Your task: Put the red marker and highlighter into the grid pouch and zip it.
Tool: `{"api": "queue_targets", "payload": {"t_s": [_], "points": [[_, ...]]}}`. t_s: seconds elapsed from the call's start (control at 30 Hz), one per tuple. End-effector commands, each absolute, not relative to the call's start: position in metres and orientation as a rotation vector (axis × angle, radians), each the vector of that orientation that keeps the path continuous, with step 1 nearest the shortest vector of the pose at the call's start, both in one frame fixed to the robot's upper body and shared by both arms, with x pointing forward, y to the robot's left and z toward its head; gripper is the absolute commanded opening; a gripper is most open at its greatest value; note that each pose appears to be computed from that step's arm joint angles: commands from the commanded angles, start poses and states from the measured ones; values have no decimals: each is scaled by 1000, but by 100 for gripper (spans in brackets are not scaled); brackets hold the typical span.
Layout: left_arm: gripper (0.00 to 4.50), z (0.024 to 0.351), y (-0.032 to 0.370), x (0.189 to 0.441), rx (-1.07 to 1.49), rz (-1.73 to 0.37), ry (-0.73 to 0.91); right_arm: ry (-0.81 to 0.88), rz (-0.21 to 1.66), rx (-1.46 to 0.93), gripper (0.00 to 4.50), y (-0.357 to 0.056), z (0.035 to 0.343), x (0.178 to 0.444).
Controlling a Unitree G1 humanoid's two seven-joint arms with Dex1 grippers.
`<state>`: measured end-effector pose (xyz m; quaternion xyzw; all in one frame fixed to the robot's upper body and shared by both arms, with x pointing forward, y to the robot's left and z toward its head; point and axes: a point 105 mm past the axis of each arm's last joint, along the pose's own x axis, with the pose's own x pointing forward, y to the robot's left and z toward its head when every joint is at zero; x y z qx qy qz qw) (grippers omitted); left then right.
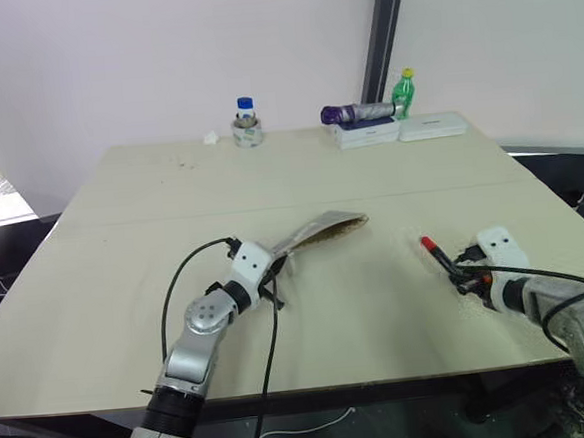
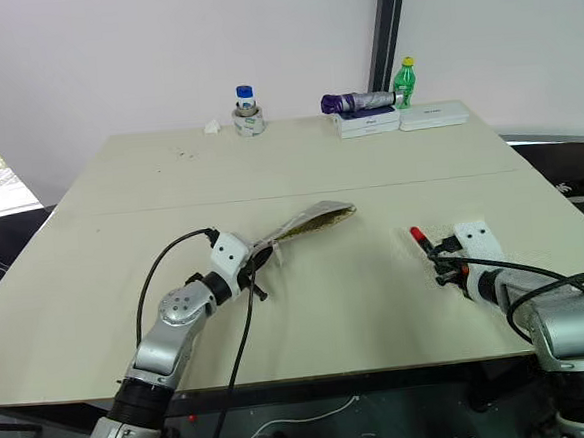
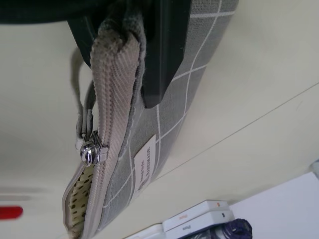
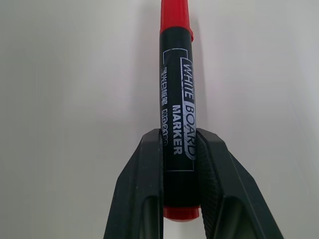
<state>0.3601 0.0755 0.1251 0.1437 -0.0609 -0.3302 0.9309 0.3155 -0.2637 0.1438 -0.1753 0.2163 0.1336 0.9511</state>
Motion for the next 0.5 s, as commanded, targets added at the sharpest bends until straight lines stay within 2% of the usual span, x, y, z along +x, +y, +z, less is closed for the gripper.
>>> {"api": "queue_targets", "payload": {"t_s": [0.03,0.17,0.5], "points": [[0,142,72,357,288,-694,-190,263,520,-547,35,-216,184,304],[0,143,70,357,293,-709,-197,228,665,-624,35,-191,196,292],[0,144,63,350,356,-758,-230,263,653,-676,35,-188,187,303]]}}
